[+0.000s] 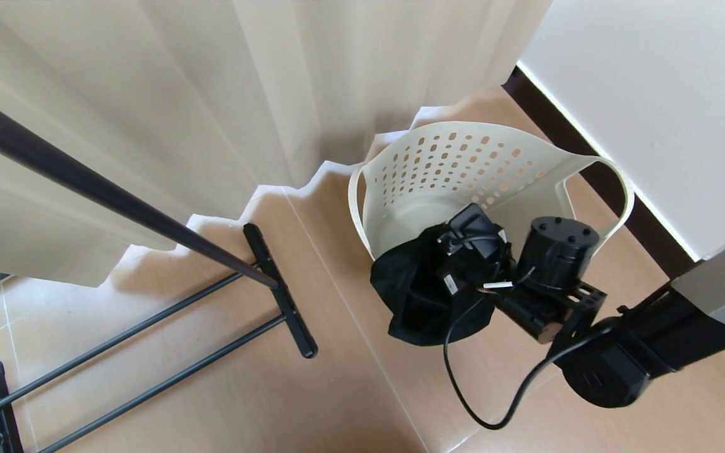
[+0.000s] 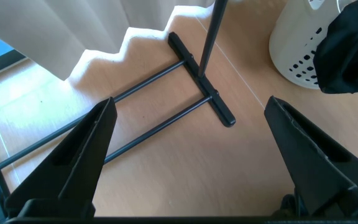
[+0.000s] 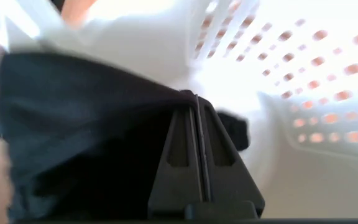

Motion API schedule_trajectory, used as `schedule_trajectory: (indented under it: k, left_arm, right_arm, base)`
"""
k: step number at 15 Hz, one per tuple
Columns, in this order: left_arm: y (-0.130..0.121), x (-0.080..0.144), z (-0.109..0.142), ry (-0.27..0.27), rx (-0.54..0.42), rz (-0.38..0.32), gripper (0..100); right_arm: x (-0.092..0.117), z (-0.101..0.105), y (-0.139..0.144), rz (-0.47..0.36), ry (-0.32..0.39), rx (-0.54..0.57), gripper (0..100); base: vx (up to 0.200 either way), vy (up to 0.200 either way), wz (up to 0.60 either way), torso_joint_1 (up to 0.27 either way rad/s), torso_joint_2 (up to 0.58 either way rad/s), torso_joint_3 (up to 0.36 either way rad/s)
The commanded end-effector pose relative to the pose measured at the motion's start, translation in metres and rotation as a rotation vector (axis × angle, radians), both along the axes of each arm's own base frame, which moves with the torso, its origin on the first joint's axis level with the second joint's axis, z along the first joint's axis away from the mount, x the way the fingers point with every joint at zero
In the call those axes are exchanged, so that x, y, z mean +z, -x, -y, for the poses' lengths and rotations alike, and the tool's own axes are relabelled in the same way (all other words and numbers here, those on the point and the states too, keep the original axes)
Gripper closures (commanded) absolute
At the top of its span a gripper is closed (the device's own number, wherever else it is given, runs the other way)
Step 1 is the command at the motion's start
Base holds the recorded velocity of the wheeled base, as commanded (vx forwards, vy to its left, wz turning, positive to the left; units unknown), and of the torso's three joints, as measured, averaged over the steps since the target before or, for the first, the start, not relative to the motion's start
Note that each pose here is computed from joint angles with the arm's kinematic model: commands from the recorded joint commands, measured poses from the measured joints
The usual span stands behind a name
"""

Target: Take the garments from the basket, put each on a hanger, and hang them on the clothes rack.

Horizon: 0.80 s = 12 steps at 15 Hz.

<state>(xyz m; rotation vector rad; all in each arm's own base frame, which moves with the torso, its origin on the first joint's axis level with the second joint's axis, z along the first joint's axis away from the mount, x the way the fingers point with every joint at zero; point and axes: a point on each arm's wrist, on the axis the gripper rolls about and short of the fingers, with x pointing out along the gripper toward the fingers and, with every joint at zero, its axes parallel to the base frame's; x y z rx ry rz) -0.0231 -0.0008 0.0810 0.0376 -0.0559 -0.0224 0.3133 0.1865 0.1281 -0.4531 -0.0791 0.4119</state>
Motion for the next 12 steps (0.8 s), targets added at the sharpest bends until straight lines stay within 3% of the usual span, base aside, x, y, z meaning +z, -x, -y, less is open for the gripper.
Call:
schedule_trajectory:
  k: [1,4,7,12]
  left_arm:
    - [0.0,0.0,0.0,0.0,0.0,-0.002,0]
    - [0.0,0.0,0.0,0.0,0.0,0.0,0]
    - [0.0,0.0,0.0,0.0,0.0,0.0,0]
    - [0.0,0.0,0.0,-0.014,-0.002,0.0,0]
  right_arm:
    - [0.033,0.001,0.056,0.093,-0.067,-0.003,100]
    - [0.07,0.022,0.102,0.172,-0.147,-0.012,100]
    - [0.087,0.036,0.123,0.193,-0.245,0.005,100]
    - [0.077,0.028,0.127,0.129,-0.285,0.054,100]
  base:
    - [0.0,0.0,0.0,0.0,0.0,0.0]
    - [0.0,0.0,0.0,0.0,0.0,0.0]
    - [0.0,0.0,0.0,0.0,0.0,0.0]
    - [0.0,0.0,0.0,0.0,0.0,0.0]
